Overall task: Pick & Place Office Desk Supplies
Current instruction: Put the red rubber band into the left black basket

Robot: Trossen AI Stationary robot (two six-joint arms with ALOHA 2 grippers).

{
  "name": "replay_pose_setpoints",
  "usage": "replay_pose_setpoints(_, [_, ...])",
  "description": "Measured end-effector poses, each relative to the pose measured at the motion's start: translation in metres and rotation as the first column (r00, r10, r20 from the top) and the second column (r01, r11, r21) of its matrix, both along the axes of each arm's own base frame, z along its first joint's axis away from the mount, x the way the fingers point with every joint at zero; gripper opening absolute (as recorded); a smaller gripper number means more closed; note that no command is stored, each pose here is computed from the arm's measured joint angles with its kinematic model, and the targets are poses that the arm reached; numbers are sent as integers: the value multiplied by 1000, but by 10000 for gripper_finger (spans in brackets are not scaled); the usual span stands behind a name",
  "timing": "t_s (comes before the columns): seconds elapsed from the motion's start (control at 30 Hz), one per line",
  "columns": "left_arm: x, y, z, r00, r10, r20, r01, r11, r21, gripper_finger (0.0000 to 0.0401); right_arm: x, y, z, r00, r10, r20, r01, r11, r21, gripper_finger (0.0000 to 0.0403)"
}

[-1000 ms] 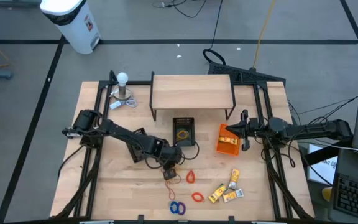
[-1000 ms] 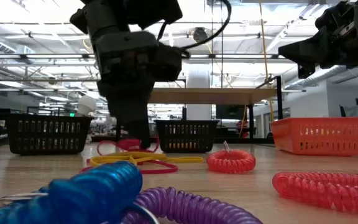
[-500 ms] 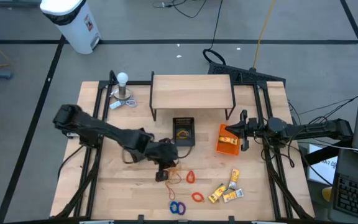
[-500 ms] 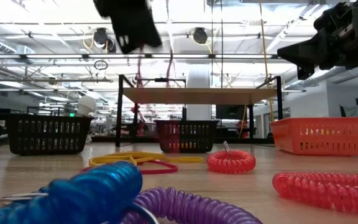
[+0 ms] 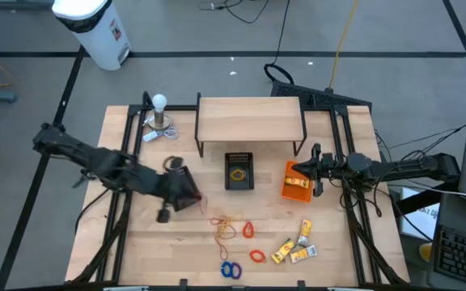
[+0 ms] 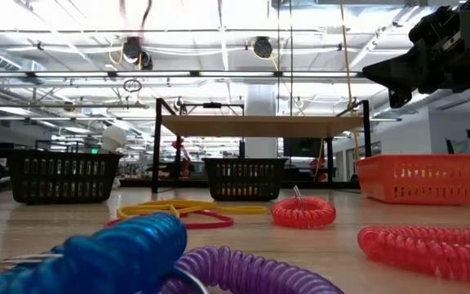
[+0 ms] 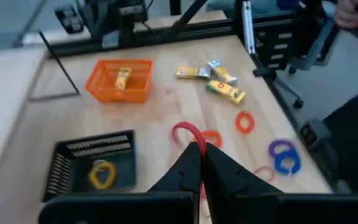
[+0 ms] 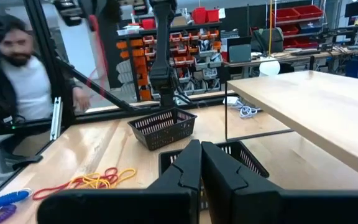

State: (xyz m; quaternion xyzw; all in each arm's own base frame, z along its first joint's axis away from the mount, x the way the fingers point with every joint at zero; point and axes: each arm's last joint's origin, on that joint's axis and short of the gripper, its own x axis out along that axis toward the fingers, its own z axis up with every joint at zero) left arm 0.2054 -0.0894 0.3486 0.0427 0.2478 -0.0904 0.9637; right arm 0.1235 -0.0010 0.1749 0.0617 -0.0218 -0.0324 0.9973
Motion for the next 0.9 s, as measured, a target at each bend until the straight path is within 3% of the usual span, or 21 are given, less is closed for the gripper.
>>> replay_pose_setpoints(0.13, [-32,6,-19,986,-109,126,100,992,74,3,1,0,-1,1000,1,-5,-1,1000,20,0])
replay_pose_setpoints(0.23, [-47,18,-32,970,-64,233,51,997,61,4,2,0,0,1000,5,9,-5,1000,20,0])
replay_pose_setpoints(0.6, [-95,49,-75,932,96,350,-90,995,-33,2,6,5,5,997,39,61,-39,999,-2,0])
replay_pose_setpoints(0.8, [-107,53,-94,930,48,365,-47,999,-12,2,5,8,9,993,58,99,-57,998,-9,0])
replay_pose_setpoints(0.9, [-110,56,-104,926,77,370,-80,997,-8,2,4,8,17,980,59,191,-59,998,-8,0])
